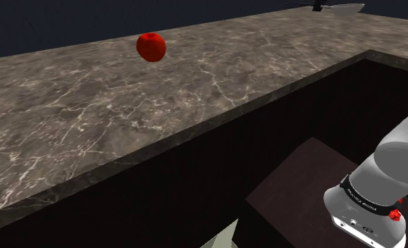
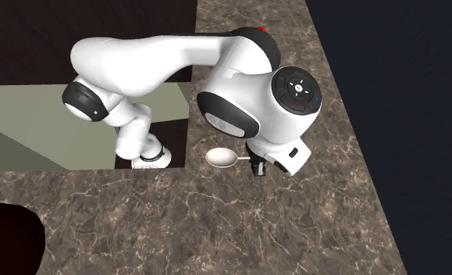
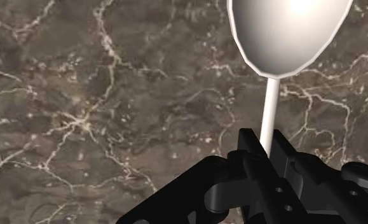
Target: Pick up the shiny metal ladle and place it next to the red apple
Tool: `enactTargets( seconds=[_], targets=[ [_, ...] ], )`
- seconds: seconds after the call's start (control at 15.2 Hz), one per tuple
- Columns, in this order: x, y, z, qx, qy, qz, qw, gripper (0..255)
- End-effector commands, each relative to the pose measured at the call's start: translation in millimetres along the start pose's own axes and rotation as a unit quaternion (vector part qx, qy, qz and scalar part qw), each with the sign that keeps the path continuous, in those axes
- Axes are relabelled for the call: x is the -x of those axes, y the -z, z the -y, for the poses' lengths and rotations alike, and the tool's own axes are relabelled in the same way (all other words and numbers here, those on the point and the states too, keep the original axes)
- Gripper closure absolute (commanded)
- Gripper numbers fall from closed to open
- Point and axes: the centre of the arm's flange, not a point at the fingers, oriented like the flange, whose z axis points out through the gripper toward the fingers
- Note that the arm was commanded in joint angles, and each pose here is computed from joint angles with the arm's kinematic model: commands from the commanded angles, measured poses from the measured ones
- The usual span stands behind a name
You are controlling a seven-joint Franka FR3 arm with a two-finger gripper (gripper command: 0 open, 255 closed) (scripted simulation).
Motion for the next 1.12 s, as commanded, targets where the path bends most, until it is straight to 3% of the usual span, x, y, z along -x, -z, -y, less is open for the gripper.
enactTargets(
  seconds=[0.0, 0.86, 1.06],
  targets=[
    [-1, 10, 1, 0.0, 0.0, 0.0, 1.0, 255],
    [1, 73, 8, 0.0, 0.0, 0.0, 1.0, 255],
    [10, 68, 46, 0.0, 0.0, 0.0, 1.0, 255]
  ],
)
